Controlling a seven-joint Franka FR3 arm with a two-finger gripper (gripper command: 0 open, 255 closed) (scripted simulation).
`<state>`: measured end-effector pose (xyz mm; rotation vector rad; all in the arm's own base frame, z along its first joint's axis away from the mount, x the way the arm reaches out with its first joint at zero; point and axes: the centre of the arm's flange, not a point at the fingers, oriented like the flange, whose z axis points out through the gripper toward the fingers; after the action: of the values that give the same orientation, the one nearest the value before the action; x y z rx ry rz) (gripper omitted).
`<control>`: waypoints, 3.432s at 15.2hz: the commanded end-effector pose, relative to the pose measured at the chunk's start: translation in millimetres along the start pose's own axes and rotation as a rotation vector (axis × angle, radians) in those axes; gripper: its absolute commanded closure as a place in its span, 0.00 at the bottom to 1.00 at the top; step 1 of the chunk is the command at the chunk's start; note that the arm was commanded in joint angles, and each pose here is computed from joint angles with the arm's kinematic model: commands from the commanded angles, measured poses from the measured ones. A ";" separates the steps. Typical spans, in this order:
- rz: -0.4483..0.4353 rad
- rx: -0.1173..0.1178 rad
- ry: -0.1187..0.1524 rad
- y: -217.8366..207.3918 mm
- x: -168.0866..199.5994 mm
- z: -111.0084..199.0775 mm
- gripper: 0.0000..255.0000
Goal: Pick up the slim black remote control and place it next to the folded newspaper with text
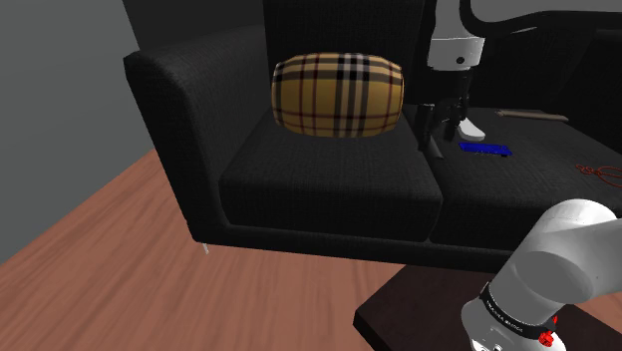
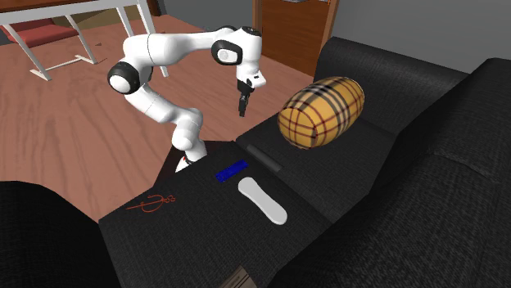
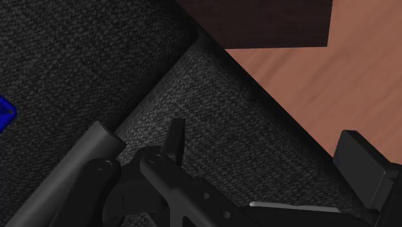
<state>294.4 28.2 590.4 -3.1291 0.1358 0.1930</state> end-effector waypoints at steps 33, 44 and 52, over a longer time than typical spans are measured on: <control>0.684 0.141 -0.028 202.7 119.3 84.2 0.00; 0.684 0.141 -0.028 202.7 119.3 84.2 1.00; 0.684 0.141 -0.028 202.8 114.1 42.3 1.00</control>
<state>385.7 -182.5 529.7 -2.8055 1.1540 0.2090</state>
